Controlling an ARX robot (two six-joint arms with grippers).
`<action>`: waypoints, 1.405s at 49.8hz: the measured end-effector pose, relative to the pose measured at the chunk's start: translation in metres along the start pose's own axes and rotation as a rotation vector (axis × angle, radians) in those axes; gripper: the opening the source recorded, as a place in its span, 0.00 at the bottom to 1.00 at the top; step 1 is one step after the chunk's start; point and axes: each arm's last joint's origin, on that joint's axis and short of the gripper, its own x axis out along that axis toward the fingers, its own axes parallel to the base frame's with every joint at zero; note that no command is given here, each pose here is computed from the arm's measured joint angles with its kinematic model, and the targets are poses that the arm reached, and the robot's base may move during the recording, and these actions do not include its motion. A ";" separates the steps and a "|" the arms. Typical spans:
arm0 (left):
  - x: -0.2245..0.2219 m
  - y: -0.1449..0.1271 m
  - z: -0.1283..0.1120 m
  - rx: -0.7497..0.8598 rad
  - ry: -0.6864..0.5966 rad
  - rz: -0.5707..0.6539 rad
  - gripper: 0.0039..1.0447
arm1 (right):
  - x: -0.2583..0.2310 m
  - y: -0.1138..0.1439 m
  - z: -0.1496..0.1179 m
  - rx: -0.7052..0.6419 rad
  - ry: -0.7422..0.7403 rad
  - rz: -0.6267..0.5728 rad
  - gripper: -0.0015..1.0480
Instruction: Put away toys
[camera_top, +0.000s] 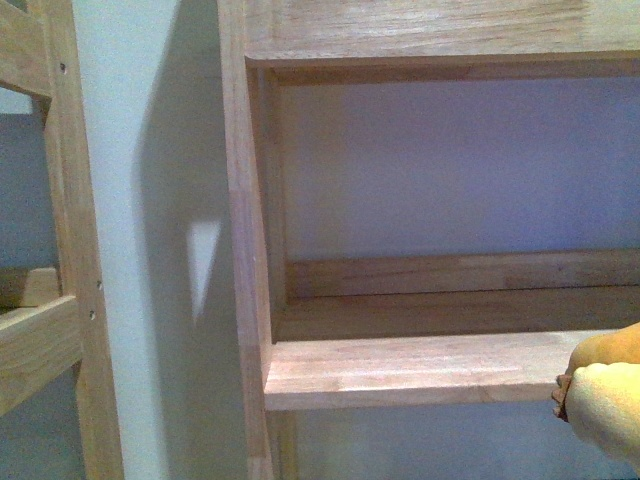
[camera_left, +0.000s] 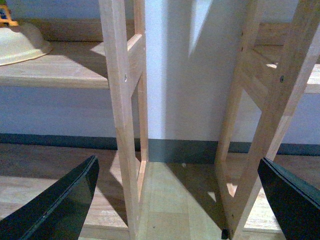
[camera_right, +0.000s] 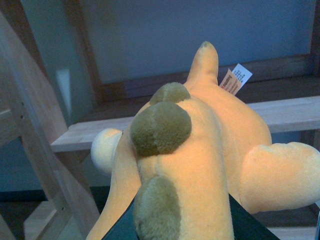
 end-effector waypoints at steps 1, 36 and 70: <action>0.000 0.000 0.000 0.000 0.000 0.000 0.95 | 0.000 0.000 0.000 0.000 0.000 0.000 0.18; 0.000 0.000 0.000 0.000 0.000 0.000 0.95 | 0.026 0.034 0.128 -0.190 -0.198 0.027 0.18; 0.000 0.000 0.000 0.000 0.000 0.000 0.95 | 0.129 0.029 0.348 -0.321 -0.432 -0.019 0.18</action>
